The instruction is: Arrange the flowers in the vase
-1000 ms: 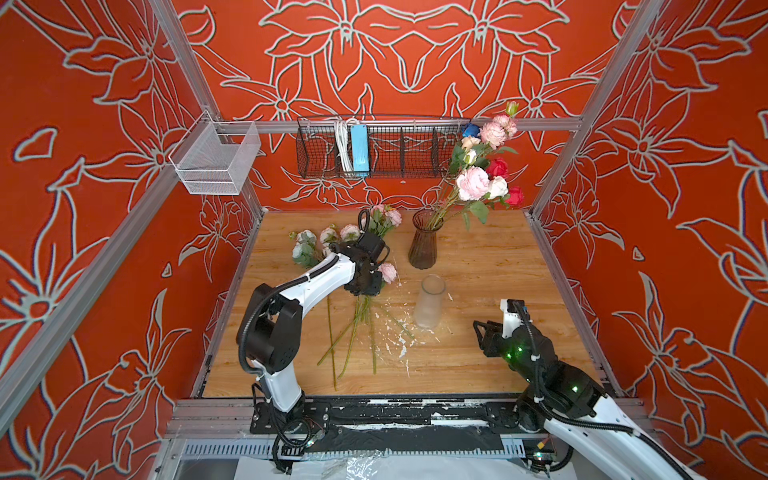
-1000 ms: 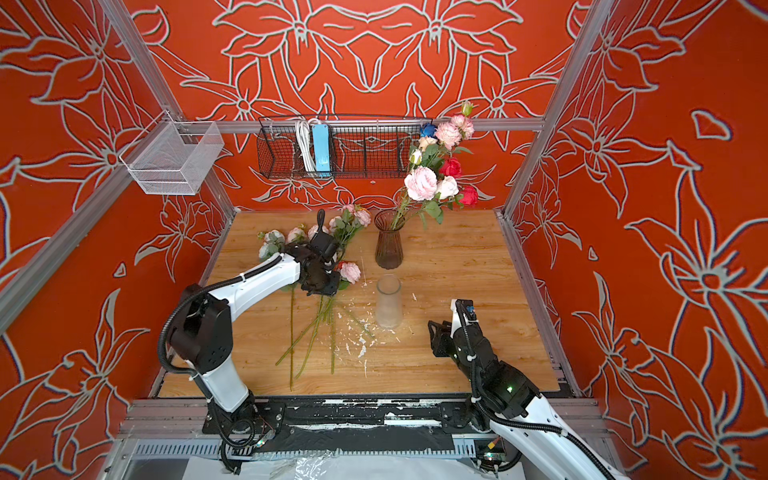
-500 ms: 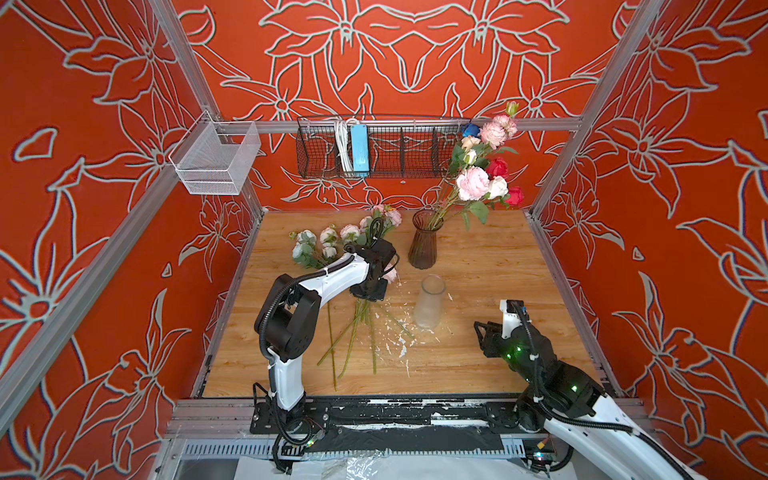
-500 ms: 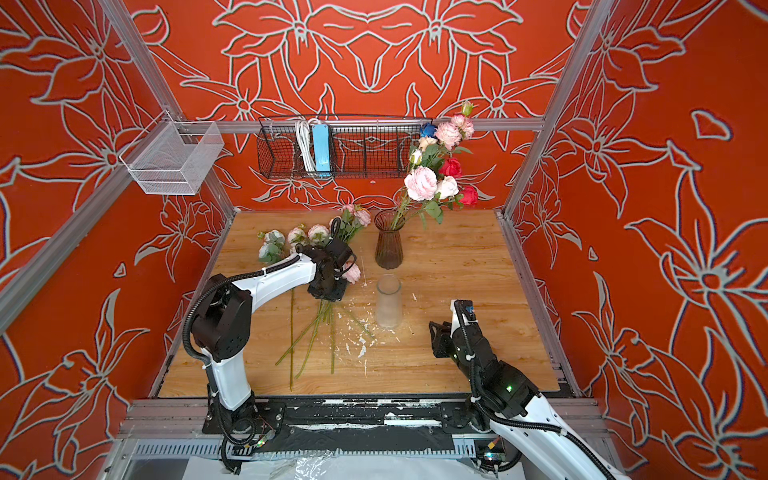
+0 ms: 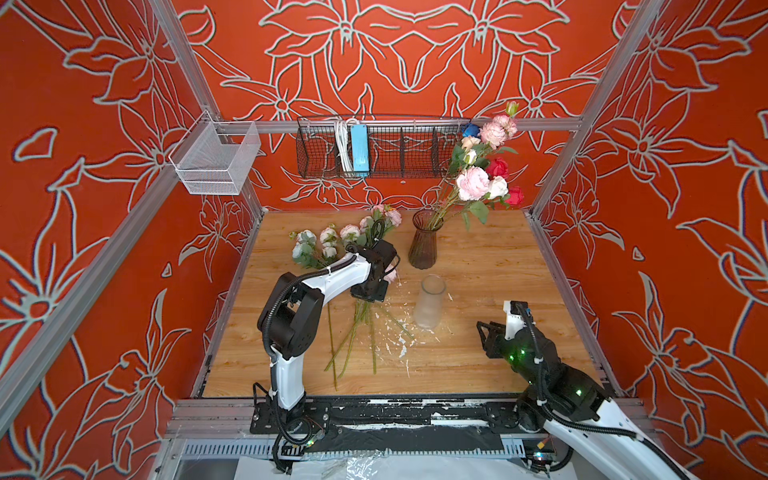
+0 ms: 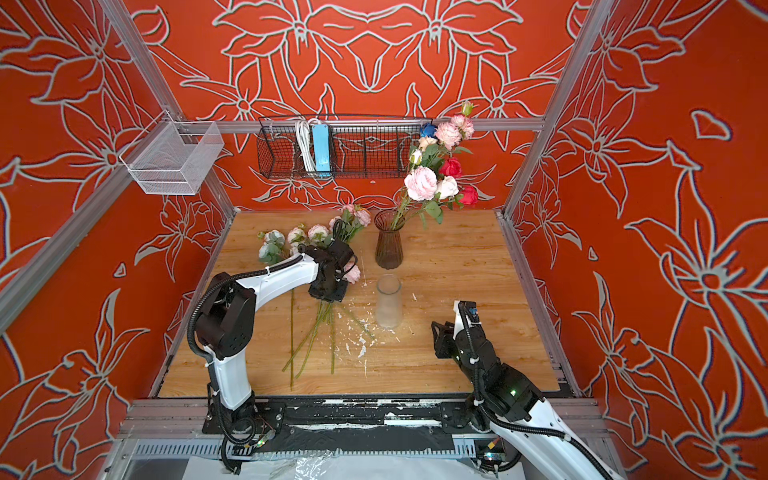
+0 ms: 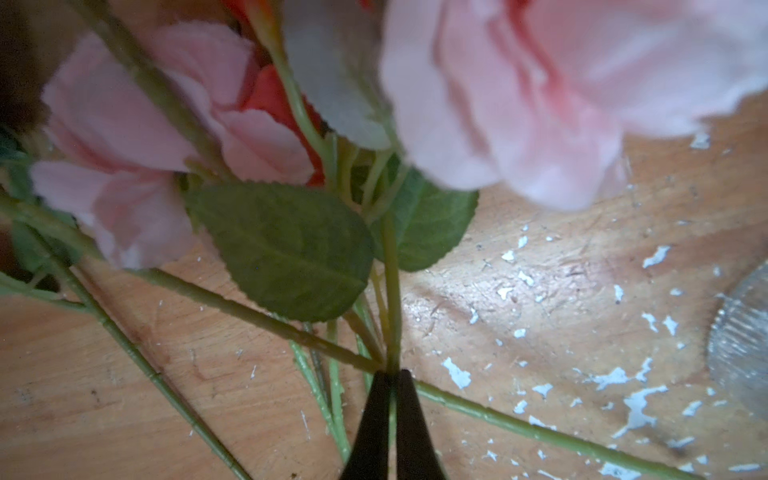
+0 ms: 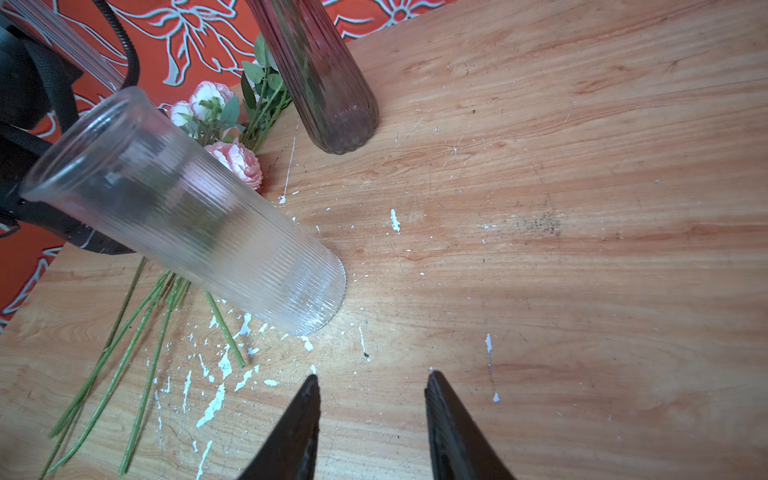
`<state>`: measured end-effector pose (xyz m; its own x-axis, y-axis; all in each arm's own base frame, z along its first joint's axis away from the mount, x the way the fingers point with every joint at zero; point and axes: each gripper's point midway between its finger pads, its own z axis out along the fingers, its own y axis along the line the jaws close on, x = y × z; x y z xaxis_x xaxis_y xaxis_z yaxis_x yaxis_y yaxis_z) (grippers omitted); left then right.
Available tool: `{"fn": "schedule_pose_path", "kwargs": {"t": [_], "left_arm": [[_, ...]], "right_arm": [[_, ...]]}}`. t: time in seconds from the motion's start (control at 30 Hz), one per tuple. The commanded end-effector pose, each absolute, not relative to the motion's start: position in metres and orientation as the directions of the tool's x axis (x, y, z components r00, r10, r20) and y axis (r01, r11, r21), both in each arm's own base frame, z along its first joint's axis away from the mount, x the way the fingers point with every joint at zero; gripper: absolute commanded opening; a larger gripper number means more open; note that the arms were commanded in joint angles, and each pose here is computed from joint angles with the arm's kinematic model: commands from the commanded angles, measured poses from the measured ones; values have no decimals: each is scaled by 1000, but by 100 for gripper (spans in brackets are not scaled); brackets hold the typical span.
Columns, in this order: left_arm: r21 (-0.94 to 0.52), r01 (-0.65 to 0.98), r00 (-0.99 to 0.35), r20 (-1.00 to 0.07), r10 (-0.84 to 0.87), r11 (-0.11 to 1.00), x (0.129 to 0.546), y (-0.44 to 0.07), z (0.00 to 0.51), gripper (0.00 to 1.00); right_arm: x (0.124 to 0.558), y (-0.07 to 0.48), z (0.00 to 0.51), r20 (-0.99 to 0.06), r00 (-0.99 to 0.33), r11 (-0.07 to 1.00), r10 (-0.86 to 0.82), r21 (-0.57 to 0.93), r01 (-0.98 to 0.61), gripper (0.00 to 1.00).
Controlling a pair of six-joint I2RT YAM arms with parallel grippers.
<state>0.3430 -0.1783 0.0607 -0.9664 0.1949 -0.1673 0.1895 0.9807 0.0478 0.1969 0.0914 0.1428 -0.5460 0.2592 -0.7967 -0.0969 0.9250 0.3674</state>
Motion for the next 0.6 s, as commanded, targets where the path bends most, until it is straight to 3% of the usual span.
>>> {"fn": "schedule_pose_path", "kwargs": {"t": [0.0, 0.57], "left_arm": [[32, 189, -960, -206, 191, 982, 343, -179, 88, 0], [-62, 250, -899, -384, 208, 966, 347, -185, 182, 0]], "right_arm": [[197, 86, 142, -801, -539, 931, 262, 356, -77, 43], [198, 84, 144, -806, -526, 931, 273, 360, -68, 42]]}}
